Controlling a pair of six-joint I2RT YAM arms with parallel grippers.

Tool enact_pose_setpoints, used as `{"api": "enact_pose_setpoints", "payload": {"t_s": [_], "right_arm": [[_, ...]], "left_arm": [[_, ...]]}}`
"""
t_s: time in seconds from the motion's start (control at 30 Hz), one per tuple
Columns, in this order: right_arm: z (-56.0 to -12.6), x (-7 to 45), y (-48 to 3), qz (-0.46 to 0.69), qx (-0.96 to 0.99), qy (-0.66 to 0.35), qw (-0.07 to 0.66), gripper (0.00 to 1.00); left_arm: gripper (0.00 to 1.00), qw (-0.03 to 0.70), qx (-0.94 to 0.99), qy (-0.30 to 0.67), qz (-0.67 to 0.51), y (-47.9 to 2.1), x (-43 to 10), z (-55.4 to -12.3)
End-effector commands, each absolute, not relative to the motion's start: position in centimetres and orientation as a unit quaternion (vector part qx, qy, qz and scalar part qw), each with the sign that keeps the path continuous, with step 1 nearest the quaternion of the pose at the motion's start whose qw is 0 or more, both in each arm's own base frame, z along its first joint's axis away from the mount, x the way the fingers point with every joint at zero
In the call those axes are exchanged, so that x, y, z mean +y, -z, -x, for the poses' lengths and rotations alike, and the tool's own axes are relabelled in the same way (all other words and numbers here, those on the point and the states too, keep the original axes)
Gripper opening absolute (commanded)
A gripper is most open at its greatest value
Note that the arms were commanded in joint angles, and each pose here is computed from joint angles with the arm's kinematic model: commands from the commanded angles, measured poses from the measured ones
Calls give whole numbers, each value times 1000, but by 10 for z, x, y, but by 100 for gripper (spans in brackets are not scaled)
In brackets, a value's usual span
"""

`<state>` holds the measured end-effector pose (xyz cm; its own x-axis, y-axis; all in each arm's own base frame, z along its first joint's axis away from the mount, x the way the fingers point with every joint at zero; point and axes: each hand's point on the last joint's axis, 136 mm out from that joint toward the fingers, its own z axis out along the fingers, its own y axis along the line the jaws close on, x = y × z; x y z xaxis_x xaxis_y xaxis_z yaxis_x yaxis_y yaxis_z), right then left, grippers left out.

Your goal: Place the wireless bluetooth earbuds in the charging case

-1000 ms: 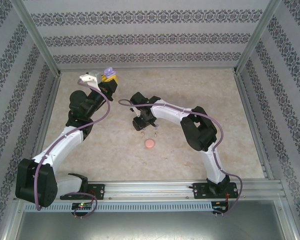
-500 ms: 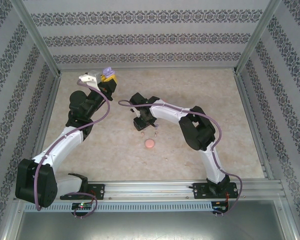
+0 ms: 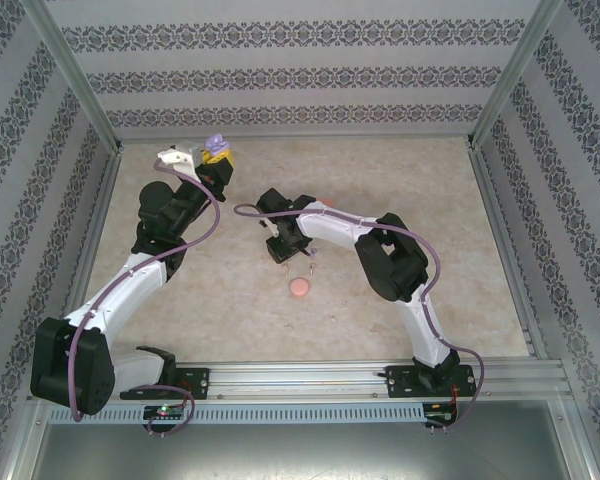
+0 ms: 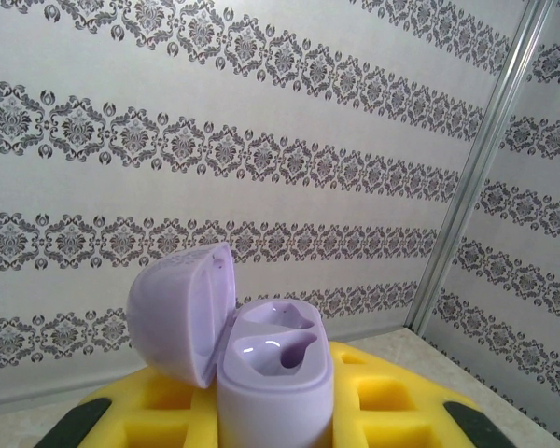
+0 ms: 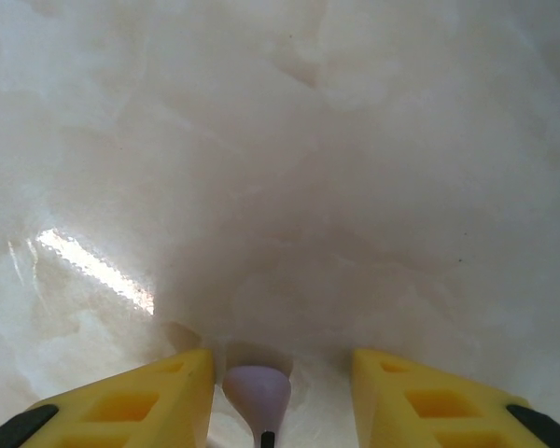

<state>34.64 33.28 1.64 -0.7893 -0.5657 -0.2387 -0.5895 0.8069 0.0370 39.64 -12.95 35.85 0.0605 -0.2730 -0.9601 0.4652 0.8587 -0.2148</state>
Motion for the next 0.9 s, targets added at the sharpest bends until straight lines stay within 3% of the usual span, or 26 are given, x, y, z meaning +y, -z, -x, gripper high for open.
{"api": "enact_pose_setpoints", "payload": {"t_s": [0.0,0.53,0.87], "right_arm": [[-338,331,-7,320,942,-38,92,42],[-333,334,-7,321,941,-35,95,32],[-342,332,-32,311,940,-40,131,26]], "left_arm": [[0,745,611,258,-74,-375,-128,-388],[0,742,615,258,-70,-372,-127,-390],[0,738,617,263,-69,-367,-129,-394]]}}
